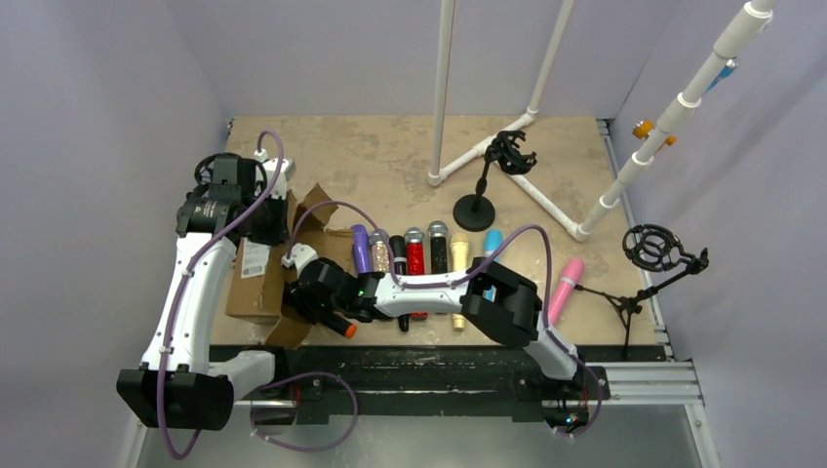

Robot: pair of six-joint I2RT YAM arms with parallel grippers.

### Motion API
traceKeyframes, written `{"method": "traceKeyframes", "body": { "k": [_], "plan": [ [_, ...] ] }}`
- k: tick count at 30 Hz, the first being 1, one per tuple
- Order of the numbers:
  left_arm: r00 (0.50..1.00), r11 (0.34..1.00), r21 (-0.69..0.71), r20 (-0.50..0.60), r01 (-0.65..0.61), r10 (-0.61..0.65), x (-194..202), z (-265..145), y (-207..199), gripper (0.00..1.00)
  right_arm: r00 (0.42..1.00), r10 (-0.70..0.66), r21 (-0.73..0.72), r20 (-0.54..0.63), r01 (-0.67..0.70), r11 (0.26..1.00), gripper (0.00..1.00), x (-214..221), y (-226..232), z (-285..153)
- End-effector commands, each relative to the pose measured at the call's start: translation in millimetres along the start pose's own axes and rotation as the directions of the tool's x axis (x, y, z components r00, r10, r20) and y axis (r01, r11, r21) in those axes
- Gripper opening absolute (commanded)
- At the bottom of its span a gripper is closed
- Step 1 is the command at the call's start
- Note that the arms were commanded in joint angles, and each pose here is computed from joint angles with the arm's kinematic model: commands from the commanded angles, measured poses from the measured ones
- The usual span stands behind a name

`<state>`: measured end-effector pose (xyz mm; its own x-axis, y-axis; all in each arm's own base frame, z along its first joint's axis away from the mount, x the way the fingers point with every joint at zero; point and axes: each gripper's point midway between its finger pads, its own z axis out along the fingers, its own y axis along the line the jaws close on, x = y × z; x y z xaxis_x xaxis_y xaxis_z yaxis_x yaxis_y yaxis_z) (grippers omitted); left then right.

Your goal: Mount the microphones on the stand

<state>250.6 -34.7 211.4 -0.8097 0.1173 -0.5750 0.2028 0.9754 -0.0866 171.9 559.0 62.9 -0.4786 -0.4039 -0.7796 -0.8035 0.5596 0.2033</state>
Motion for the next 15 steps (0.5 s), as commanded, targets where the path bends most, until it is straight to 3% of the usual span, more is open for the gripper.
{"method": "traceKeyframes", "body": {
  "k": [1,6,15],
  "plan": [
    [0.997,1.0,-0.013,0.075,-0.007,0.008,-14,-11,0,0.0,0.995,0.047,-0.023,0.09,-0.046,0.999,0.0,-45,11,-43],
    [0.996,1.0,-0.016,0.092,-0.01,0.011,-20,-14,0,0.0,0.981,0.138,-0.038,0.132,-0.134,0.99,0.0,-73,15,-76],
    [0.989,1.0,0.009,0.149,-0.023,0.021,-49,-19,-7,0.0,0.948,0.282,-0.014,0.148,-0.283,0.959,0.0,-74,-14,-120]
  ]
}}
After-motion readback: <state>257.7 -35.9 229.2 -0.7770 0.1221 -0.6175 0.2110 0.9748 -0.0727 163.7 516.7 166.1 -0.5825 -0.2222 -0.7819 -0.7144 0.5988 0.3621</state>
